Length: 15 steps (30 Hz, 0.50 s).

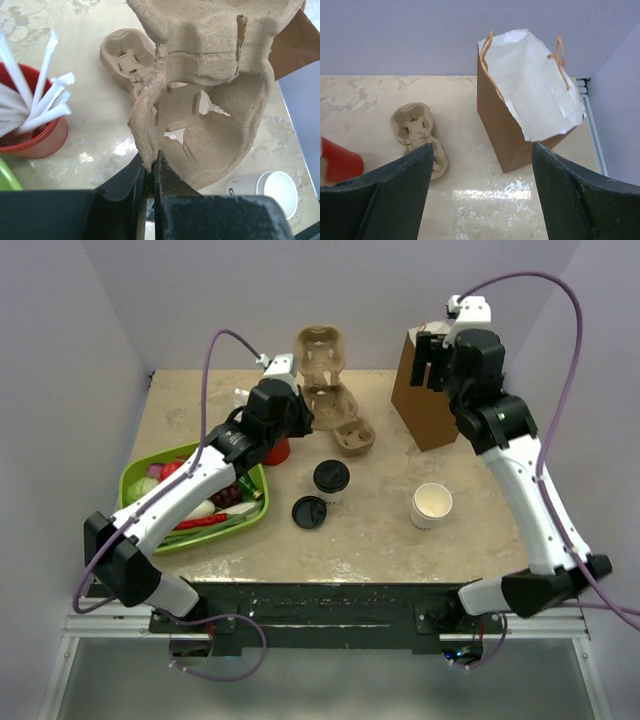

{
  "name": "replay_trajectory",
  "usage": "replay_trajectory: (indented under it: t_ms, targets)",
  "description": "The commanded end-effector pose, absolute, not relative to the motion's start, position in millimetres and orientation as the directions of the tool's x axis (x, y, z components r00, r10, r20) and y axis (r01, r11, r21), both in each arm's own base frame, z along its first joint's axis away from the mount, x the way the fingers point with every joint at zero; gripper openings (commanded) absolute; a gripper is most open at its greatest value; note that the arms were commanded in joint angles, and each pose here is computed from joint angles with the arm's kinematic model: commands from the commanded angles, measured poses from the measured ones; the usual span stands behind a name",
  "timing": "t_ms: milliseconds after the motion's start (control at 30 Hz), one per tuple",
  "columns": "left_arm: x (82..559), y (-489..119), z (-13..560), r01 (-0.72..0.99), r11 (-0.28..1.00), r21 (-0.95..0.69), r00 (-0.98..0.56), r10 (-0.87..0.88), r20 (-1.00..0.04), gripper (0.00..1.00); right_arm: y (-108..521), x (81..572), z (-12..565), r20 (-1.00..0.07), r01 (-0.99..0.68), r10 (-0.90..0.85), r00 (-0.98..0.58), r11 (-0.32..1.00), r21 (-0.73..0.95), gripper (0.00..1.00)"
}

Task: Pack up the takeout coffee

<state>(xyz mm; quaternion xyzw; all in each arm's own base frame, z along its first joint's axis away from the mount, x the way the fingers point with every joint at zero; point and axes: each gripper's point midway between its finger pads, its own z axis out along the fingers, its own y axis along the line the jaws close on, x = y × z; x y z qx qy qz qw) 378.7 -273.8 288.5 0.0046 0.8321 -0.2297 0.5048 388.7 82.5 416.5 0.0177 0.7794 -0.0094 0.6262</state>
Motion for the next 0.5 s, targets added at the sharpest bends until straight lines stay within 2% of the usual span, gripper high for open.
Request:
replay_trajectory:
  t_ms: [0, 33, 167, 367, 467]
  targets:
    - [356.0, -244.5, 315.7, 0.207, 0.914, -0.348, -0.416, -0.240, -0.877, 0.02, 67.1, 425.9, 378.4, -0.916, -0.018, -0.132, -0.378, 0.991, -0.135, 0.80]
    - [354.2, -239.6, 314.3, 0.194, 0.919, -0.344, -0.415, -0.240, -0.878, 0.02, 57.6, 435.9, 370.6, -0.907, -0.011, -0.132, -0.399, 0.990, -0.140, 0.80]
    - [341.8, -220.8, 306.1, 0.160, 0.934, -0.319, -0.417, -0.229, -0.880, 0.03, 67.5, 462.2, 323.9, -0.817, -0.151, -0.260, -0.515, 0.966, -0.212, 0.75]
    - [315.5, -206.6, 289.4, 0.178, 0.927, -0.330, -0.434, -0.227, -0.872, 0.03, 42.1, 483.2, 297.7, -0.737, -0.081, -0.330, -0.590, 0.932, -0.352, 0.74]
    - [306.8, -192.0, 275.6, 0.137, 0.939, -0.314, -0.441, -0.226, -0.868, 0.03, 35.9, 487.4, 280.5, -0.700, -0.066, -0.332, -0.632, 0.923, -0.379, 0.66]
